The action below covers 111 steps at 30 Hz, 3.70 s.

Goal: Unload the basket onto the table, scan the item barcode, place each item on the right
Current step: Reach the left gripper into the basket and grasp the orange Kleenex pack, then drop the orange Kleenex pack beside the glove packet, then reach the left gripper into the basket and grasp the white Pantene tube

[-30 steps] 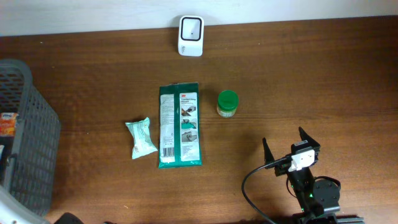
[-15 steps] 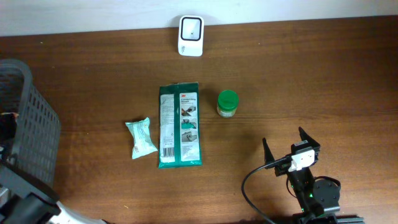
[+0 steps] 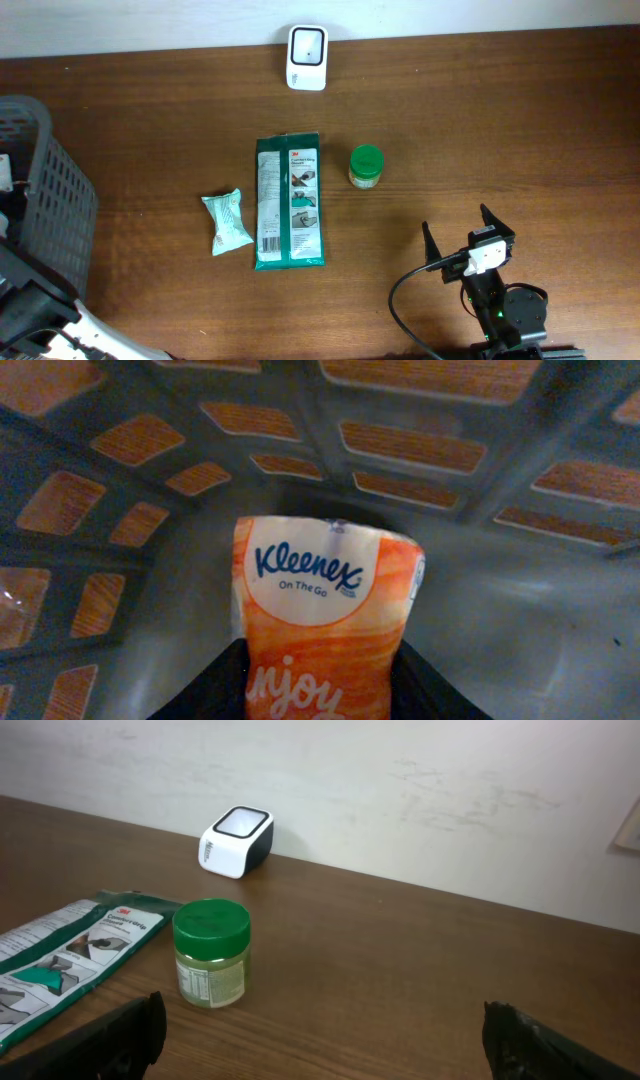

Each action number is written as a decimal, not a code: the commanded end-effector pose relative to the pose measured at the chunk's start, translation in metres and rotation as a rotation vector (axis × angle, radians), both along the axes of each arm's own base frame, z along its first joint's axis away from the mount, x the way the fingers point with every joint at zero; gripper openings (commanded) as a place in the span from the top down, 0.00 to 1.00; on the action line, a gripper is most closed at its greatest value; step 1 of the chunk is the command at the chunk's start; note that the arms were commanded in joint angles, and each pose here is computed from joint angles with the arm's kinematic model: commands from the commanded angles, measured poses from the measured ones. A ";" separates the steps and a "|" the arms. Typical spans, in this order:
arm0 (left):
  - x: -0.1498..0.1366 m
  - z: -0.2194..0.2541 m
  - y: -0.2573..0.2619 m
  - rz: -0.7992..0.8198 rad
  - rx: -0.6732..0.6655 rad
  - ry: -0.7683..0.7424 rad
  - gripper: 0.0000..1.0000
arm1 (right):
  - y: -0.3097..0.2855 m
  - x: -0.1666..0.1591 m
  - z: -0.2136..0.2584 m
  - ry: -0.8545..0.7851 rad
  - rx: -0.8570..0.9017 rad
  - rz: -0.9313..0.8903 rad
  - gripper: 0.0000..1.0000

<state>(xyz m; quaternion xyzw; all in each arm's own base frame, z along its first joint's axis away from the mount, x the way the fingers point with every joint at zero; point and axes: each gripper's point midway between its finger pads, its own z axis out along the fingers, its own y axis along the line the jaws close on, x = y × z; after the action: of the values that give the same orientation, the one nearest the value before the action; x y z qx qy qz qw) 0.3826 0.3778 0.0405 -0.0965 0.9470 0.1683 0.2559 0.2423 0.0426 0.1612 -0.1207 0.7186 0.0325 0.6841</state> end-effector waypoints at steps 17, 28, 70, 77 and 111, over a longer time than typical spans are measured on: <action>-0.054 0.388 -0.150 -0.152 0.170 -0.750 0.92 | 0.003 -0.001 -0.003 0.006 0.004 0.012 0.02; 0.010 0.218 -0.449 -0.790 -0.431 -0.175 0.86 | 0.003 -0.001 -0.003 0.006 0.004 0.012 0.02; -0.055 0.342 -0.140 0.554 -0.270 -0.299 0.13 | 0.003 -0.001 -0.003 0.006 0.004 0.012 0.02; -0.127 0.243 -0.063 0.876 -0.276 0.003 0.14 | 0.003 -0.001 -0.003 0.006 0.004 0.012 0.02; -0.194 0.026 -0.022 0.700 -0.239 0.386 0.18 | 0.003 -0.001 -0.003 0.006 0.004 0.012 0.02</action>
<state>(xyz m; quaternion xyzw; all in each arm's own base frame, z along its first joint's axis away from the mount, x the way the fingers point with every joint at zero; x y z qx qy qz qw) 0.1931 0.3612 0.0787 -0.4563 0.8758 0.1574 -0.0007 0.2423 0.0427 0.1612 -0.1209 0.7185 0.0326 0.6841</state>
